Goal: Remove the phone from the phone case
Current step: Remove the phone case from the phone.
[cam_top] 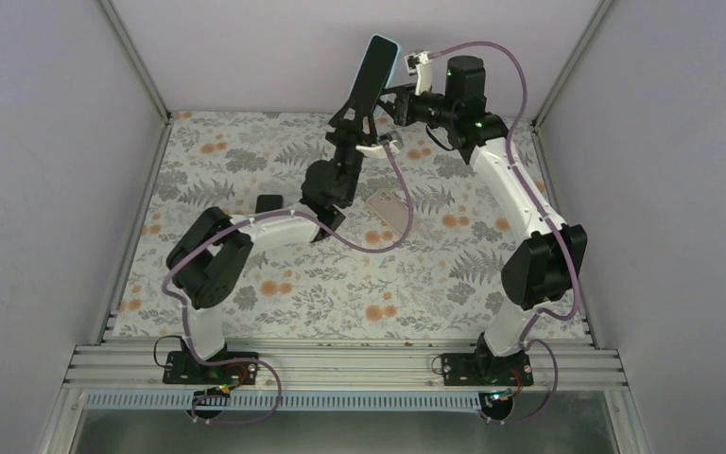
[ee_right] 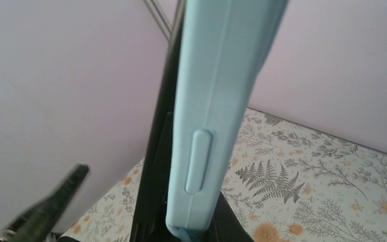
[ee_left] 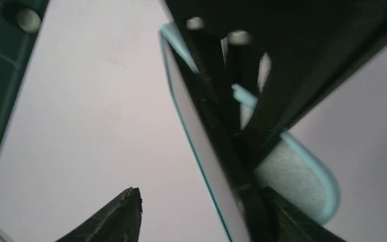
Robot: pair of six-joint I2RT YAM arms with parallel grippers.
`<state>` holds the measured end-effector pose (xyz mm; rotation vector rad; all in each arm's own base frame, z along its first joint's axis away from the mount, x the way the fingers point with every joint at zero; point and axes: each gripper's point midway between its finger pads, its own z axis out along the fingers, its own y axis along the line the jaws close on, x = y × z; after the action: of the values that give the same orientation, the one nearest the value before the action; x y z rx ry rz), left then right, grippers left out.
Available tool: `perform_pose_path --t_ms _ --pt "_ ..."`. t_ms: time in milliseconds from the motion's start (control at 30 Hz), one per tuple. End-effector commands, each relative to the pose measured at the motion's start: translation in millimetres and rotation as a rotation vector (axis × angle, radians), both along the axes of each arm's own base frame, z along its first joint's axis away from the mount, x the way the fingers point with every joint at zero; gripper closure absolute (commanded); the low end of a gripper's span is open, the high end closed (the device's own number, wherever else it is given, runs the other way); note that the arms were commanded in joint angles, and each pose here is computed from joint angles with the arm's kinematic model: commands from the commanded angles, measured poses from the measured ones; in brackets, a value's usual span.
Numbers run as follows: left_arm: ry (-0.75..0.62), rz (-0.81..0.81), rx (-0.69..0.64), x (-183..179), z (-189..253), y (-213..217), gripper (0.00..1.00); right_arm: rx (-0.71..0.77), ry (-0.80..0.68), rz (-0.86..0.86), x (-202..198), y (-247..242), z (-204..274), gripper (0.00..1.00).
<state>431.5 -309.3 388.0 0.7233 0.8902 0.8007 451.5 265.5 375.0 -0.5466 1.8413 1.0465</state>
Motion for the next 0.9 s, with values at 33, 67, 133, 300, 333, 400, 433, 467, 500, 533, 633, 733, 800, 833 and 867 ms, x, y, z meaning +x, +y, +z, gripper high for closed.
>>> perform_pose_path --t_ms 33,67,133,300,333,400,433,467,500,533,633,733,800,833,867 --pt "-0.357 0.118 -0.16 -45.0 73.7 40.3 0.51 -0.067 0.208 0.251 -56.9 23.4 -55.4 0.97" --pt "-0.37 0.117 -0.159 -47.1 74.3 38.6 0.52 -0.072 0.214 0.266 -59.7 24.9 -58.5 0.97" --pt "-0.387 0.11 -0.15 -50.2 73.9 33.4 0.54 -0.081 0.224 0.303 -68.4 29.3 -63.6 0.97" --pt "-0.4 0.124 -0.14 -47.7 75.0 28.3 0.75 -0.082 0.256 0.373 -84.2 33.4 -74.2 0.97" --pt "-0.399 0.125 -0.141 -47.5 75.5 28.8 0.81 -0.087 0.257 0.378 -86.0 32.9 -76.3 0.97" --pt "-0.39 0.12 -0.151 -47.8 78.6 29.1 0.94 -0.095 0.254 0.375 -87.9 31.1 -79.7 0.97" --pt "-0.381 0.115 -0.156 -47.9 80.7 29.2 0.97 -0.099 0.253 0.369 -87.7 29.6 -81.8 0.97" --pt "-0.369 0.109 -0.157 -47.7 82.3 29.0 0.98 -0.105 0.251 0.358 -86.7 27.7 -83.6 0.97" --pt "-0.358 0.103 -0.157 -47.4 83.5 28.9 0.98 -0.119 0.245 0.336 -84.1 26.1 -86.3 0.97" --pt "-0.35 0.1 -0.154 -47.3 84.0 29.1 0.98 -0.144 0.237 0.298 -79.0 22.8 -89.7 0.97" --pt "-0.306 0.099 -0.142 -44.8 84.0 32.4 0.98 -0.287 0.197 0.103 -50.9 1.4 -108.5 0.97" --pt "-0.168 0.03 -0.088 -42.3 76.3 32.2 0.98 -0.502 0.108 -0.155 -16.5 -43.3 -121.7 0.97" --pt "-0.007 -0.028 -0.007 -37.4 58.6 27.6 0.98 -0.636 0.054 -0.302 -0.2 -78.8 -125.8 0.97" --pt "0.07 -0.047 0.009 -36.4 49.1 29.6 0.98 -0.706 0.039 -0.352 5.0 -96.3 -130.3 0.97" --pt "0.125 -0.051 0.041 -38.0 42.5 34.1 0.98 -0.765 0.025 -0.405 9.9 -113.4 -131.3 0.97"
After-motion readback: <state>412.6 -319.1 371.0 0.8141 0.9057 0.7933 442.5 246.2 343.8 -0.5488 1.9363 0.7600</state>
